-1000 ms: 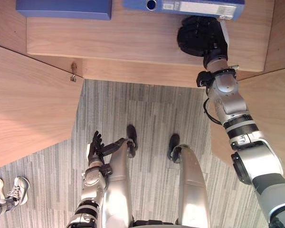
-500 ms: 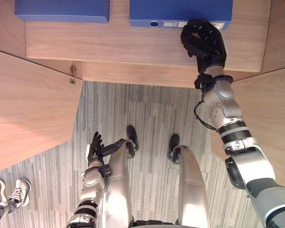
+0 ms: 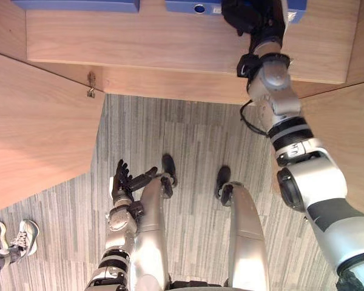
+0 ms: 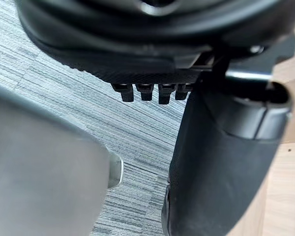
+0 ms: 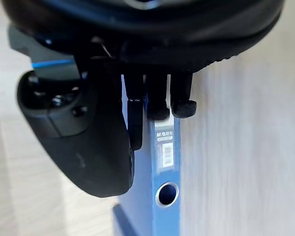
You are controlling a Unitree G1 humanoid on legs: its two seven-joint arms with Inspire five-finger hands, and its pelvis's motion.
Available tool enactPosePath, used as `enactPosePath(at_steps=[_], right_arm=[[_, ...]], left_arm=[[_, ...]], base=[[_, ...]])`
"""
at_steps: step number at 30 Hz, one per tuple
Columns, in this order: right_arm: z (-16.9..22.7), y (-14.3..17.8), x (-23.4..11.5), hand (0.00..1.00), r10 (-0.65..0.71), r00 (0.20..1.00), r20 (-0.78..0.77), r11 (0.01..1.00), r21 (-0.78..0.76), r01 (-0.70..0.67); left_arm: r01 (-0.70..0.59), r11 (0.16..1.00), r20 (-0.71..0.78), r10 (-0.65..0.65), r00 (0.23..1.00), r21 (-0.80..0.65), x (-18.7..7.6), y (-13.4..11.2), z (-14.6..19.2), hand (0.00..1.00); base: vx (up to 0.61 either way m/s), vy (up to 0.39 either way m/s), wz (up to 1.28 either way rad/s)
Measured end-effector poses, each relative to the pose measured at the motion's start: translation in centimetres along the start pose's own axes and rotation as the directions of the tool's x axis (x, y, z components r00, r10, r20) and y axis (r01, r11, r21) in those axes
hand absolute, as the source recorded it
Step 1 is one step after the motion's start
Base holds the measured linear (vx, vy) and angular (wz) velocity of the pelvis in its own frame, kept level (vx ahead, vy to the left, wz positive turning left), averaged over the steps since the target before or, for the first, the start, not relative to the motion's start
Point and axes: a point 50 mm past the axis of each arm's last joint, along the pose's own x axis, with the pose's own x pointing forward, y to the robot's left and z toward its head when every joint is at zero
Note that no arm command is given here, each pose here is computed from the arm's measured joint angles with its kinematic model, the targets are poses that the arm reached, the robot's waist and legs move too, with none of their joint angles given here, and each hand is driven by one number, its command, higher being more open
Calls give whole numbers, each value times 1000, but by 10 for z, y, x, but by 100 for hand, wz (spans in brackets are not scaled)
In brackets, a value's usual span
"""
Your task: Walk over to the cabinet, pick up the folder, carry it to the office cabinet, place the folder inside the office cabinet, then close the office cabinet door
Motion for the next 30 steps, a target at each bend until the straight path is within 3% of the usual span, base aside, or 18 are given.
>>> enactPosePath(at_steps=[6, 10, 13, 15, 18, 20, 23, 24, 30], right_arm=[[1, -20, -13, 0, -18, 998, 55, 1000, -11, 18], [-24, -42, -73, 0, -7, 992, 124, 999, 50, 0], [-62, -36, -133, 0, 80, 995, 52, 992, 95, -85], [-90, -28, -172, 0, 154, 987, -37, 985, 86, -151], [-148, -22, -241, 0, 215, 926, -309, 977, 56, -208], [-187, -28, -290, 0, 206, 828, -521, 975, 41, -216], [-220, -45, -335, 0, 125, 697, -706, 989, 28, -148], [-231, -54, -354, 100, 74, 635, -769, 995, 13, -101], [-250, -96, -415, 100, -180, 402, -898, 981, -133, 142]], left_arm=[[3, 1000, 9, -3, 1000, -7, 0, -3, 2, 100], [21, 1000, -45, -21, 999, 7, -7, -7, -11, 100], [24, 1000, -103, -23, 994, 17, -21, -2, -30, 100], [13, 999, -139, -8, 990, 42, -29, 7, -40, 100], [15, 994, -245, 13, 969, 112, -44, 22, -66, 100], [38, 984, -323, 21, 946, 175, -52, 34, -81, 100], [32, 976, -372, 52, 927, 215, -61, 49, -91, 100], [23, 974, -392, 70, 917, 227, -66, 57, -96, 100], [-13, 963, -436, 134, 890, 270, -80, 81, -104, 100]], base=[[-18, -18, 4], [35, -35, 4], [42, -57, -12], [39, -36, -26], [116, -23, -23], [170, 5, -15], [180, 26, -21], [144, 33, -37], [76, 51, -36]])
